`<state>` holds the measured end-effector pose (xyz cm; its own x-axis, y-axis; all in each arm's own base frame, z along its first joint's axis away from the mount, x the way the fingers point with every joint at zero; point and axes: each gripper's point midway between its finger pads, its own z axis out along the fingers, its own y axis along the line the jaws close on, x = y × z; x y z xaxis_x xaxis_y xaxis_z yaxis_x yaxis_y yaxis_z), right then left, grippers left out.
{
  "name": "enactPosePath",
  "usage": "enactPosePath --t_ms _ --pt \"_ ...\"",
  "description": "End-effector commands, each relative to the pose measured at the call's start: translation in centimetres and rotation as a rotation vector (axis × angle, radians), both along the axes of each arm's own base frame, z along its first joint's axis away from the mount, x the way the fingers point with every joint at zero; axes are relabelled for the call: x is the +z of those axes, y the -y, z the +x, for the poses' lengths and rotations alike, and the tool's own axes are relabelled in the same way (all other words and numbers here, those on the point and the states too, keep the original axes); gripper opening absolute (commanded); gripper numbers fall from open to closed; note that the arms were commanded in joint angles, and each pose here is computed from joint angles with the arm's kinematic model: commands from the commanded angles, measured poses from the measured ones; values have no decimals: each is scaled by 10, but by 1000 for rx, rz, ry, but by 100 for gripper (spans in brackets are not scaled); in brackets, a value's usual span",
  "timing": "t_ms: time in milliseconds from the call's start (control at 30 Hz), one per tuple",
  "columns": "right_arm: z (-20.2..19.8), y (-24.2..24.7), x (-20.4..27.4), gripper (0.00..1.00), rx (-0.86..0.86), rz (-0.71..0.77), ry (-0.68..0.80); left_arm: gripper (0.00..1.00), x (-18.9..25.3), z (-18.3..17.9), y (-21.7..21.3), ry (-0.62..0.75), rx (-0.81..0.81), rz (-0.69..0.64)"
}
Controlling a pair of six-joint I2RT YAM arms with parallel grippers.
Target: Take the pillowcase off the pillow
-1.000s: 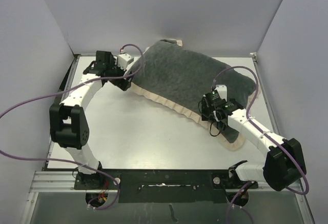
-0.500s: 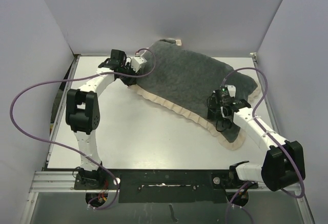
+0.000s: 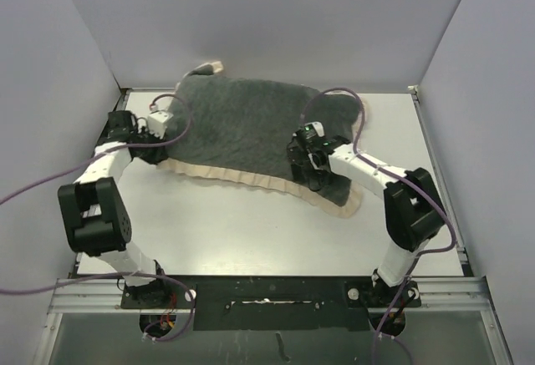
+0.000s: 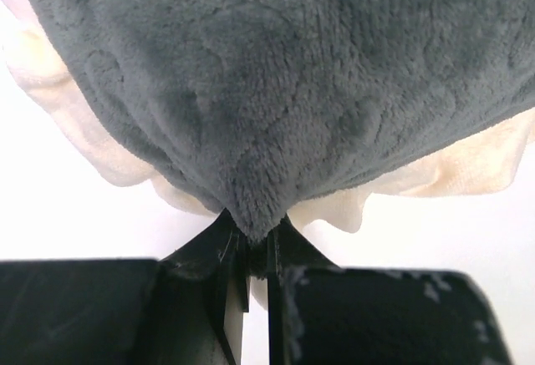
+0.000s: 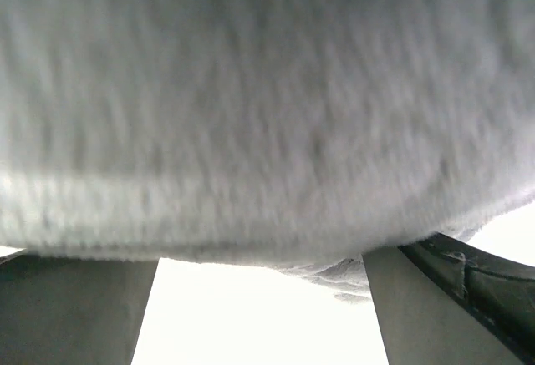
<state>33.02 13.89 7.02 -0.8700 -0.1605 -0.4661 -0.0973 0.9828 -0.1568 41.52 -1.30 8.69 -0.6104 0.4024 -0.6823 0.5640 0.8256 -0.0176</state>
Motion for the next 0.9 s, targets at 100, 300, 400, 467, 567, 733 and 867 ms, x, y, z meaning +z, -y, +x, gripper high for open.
enactPosePath --t_ms 100,300,400,467,567,733,867 --pt "34 -75 27 98 109 164 111 0 24 -54 -84 97 160 144" --pt "9 -25 32 98 49 153 132 0 19 -65 -111 97 265 242" --pt "-10 9 30 98 16 173 152 0 19 -63 -115 85 296 238" --pt "-21 24 19 98 24 169 162 0 19 -61 -117 75 313 232" --pt "-20 27 14 98 80 192 211 0 19 -58 -119 66 334 229" --pt "-4 -6 14 98 225 310 262 0 22 -57 -120 63 348 226" --pt "12 -24 9 98 303 355 281 0 24 -57 -121 71 353 228"
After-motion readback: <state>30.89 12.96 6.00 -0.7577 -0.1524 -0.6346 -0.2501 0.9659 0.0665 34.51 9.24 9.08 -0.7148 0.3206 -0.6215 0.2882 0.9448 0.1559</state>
